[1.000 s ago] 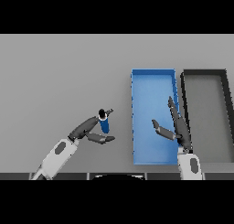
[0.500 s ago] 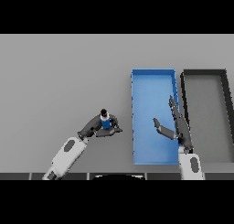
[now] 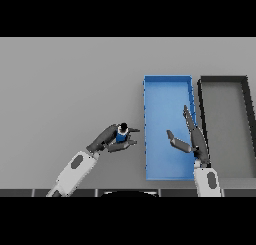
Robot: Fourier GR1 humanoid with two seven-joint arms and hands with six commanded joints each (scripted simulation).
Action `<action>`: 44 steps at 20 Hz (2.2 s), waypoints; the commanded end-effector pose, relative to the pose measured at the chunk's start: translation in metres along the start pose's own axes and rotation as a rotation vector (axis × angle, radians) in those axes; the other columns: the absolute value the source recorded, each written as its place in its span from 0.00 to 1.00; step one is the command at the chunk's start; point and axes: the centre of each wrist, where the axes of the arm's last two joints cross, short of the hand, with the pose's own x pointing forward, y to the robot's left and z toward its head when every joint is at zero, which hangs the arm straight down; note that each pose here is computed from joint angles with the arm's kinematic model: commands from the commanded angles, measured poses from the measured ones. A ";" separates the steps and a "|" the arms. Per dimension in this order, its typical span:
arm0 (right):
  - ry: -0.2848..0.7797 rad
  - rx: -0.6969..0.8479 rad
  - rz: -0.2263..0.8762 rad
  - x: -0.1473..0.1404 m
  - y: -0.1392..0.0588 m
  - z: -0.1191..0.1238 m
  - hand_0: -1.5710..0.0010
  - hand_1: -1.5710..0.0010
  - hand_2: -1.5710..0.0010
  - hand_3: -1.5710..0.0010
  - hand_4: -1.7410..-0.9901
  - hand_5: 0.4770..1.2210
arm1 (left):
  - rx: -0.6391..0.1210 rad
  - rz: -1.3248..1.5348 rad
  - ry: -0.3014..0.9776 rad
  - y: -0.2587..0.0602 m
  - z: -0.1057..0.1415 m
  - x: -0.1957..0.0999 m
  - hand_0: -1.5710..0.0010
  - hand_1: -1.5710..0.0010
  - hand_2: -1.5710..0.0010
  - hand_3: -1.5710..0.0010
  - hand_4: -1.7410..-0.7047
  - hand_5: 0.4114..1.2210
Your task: Pick up the blue pipe and place it into the blue bin.
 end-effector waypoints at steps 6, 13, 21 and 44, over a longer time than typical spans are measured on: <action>0.003 -0.012 0.027 -0.002 -0.006 0.000 1.00 1.00 1.00 1.00 0.70 0.22 | -0.070 -0.016 -0.053 -0.002 -0.022 0.039 0.01 0.01 0.01 0.08 0.02 0.99; 0.011 -0.021 0.003 -0.003 -0.005 0.003 1.00 1.00 1.00 1.00 0.75 0.20 | -0.110 -0.029 -0.015 -0.007 -0.023 0.047 0.00 0.00 0.00 0.08 0.01 1.00; -0.018 -0.011 -0.023 -0.001 -0.003 0.010 1.00 1.00 1.00 1.00 0.73 0.19 | -0.110 -0.035 -0.019 -0.005 -0.019 0.048 0.00 0.00 0.00 0.08 0.01 1.00; -0.309 0.862 0.046 0.169 0.037 -0.063 1.00 1.00 1.00 1.00 0.64 0.07 | -0.134 -0.037 -0.024 0.000 -0.026 0.045 0.00 0.00 0.00 0.07 0.01 1.00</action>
